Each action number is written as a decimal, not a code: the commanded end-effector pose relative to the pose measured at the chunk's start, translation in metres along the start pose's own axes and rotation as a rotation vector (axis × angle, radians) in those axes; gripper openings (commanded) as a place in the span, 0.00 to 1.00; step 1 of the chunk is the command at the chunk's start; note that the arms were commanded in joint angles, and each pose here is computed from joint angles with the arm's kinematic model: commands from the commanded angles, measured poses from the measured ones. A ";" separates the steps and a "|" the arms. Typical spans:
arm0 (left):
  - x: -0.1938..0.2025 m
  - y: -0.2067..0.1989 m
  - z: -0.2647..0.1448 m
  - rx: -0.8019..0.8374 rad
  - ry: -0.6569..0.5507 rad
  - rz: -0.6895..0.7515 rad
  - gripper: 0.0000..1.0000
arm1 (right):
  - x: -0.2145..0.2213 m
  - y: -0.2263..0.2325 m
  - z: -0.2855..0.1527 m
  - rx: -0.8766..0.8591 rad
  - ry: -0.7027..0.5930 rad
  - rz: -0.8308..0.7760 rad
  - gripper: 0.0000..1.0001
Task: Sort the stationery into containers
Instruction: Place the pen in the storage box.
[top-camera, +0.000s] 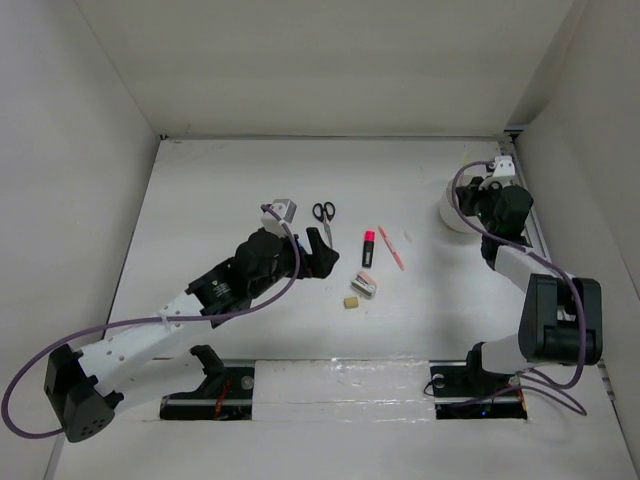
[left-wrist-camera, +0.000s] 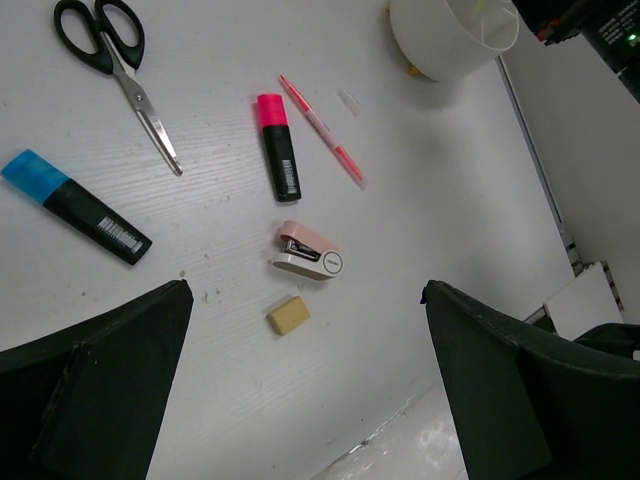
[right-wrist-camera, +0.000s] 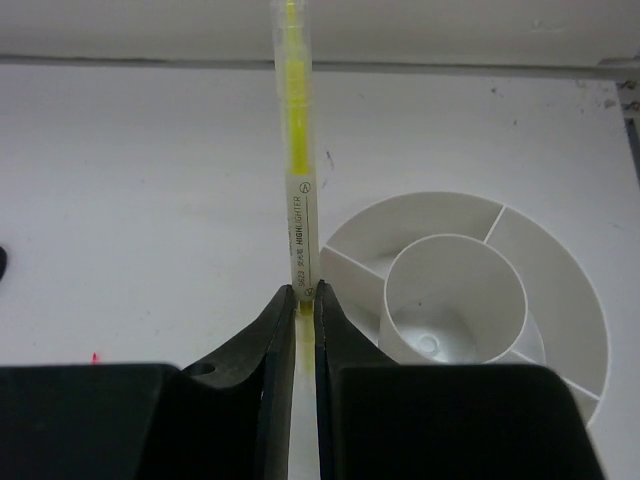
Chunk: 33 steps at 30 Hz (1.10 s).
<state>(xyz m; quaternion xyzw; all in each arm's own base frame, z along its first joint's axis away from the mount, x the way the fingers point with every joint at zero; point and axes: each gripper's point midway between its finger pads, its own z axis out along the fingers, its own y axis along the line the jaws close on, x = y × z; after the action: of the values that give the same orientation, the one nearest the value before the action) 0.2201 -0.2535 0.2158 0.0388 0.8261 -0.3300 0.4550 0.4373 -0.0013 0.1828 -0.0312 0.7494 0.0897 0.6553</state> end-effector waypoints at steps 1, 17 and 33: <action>-0.010 -0.011 -0.005 0.057 -0.042 -0.009 1.00 | -0.033 0.002 0.006 -0.050 -0.086 -0.045 0.00; -0.008 -0.026 -0.005 0.134 -0.020 -0.001 1.00 | -0.003 -0.020 0.019 0.037 0.047 -0.029 0.00; -0.007 -0.032 -0.004 0.162 -0.012 0.008 1.00 | 0.011 -0.034 0.015 0.112 0.119 -0.039 0.10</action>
<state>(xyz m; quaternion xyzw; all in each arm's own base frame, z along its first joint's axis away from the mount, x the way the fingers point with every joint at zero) 0.2097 -0.2701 0.2282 0.0663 0.8080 -0.3808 0.4446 0.4503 -0.0213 0.1403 -0.0137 0.8081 0.0543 0.5863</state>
